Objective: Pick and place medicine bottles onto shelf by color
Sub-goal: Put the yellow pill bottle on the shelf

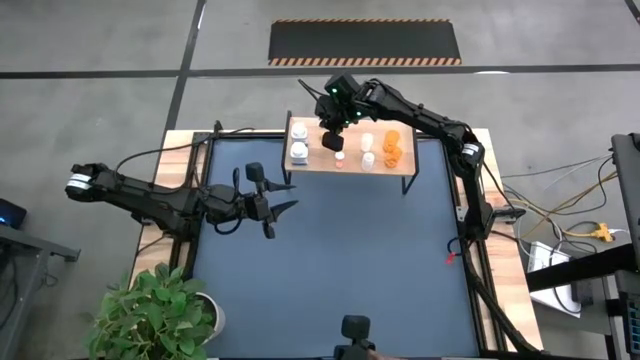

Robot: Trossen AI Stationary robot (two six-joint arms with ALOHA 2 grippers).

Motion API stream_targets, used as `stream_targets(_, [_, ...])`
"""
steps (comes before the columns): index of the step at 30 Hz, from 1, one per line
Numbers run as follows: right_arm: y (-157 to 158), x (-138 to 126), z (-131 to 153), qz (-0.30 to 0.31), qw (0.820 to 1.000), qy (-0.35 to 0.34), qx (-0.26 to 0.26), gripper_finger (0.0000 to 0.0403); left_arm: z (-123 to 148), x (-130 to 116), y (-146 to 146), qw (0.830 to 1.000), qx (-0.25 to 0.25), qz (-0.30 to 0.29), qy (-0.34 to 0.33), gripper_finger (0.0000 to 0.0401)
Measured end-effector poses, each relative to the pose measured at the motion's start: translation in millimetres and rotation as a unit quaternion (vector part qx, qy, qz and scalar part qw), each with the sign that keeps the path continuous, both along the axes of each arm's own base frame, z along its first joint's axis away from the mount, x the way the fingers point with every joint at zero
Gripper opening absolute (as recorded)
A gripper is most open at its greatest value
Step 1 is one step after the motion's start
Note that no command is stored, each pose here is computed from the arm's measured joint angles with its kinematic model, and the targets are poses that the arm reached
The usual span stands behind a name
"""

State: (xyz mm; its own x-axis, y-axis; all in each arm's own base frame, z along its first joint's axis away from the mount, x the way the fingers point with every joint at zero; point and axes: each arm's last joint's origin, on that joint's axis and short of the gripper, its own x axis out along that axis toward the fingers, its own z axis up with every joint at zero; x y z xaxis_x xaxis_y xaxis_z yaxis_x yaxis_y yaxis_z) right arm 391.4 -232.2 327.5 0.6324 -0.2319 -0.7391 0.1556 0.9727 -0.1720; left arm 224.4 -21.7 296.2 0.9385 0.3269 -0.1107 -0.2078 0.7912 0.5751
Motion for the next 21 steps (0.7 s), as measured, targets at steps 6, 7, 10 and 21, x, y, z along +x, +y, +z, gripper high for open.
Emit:
stream_targets(6, [-1.6, -0.4, 0.1, -0.017, 1.000, 0.009, -0.019, 0.0009, 0.0, 0.0, 0.0, 1.000, 0.000, 0.000, 0.000, 0.0161])
stream_targets(7, [-1.6, -0.4, 0.0, -0.017, 1.000, 0.009, -0.019, 0.0009, 0.0, 0.0, 0.0, 1.000, 0.000, 0.000, 0.000, 0.0161])
stream_targets(10, [-1.7, -0.5, -0.1, -0.014, 1.000, 0.010, -0.021, 0.0009, 0.0, 0.0, 0.0, 1.000, 0.000, 0.000, 0.000, 0.0161])
stream_targets(21, [-5.9, -3.2, -0.4, -0.033, 0.998, 0.027, -0.048, 0.0009, -0.1, 0.0, 0.0, 1.000, 0.000, 0.000, 0.000, 0.0161])
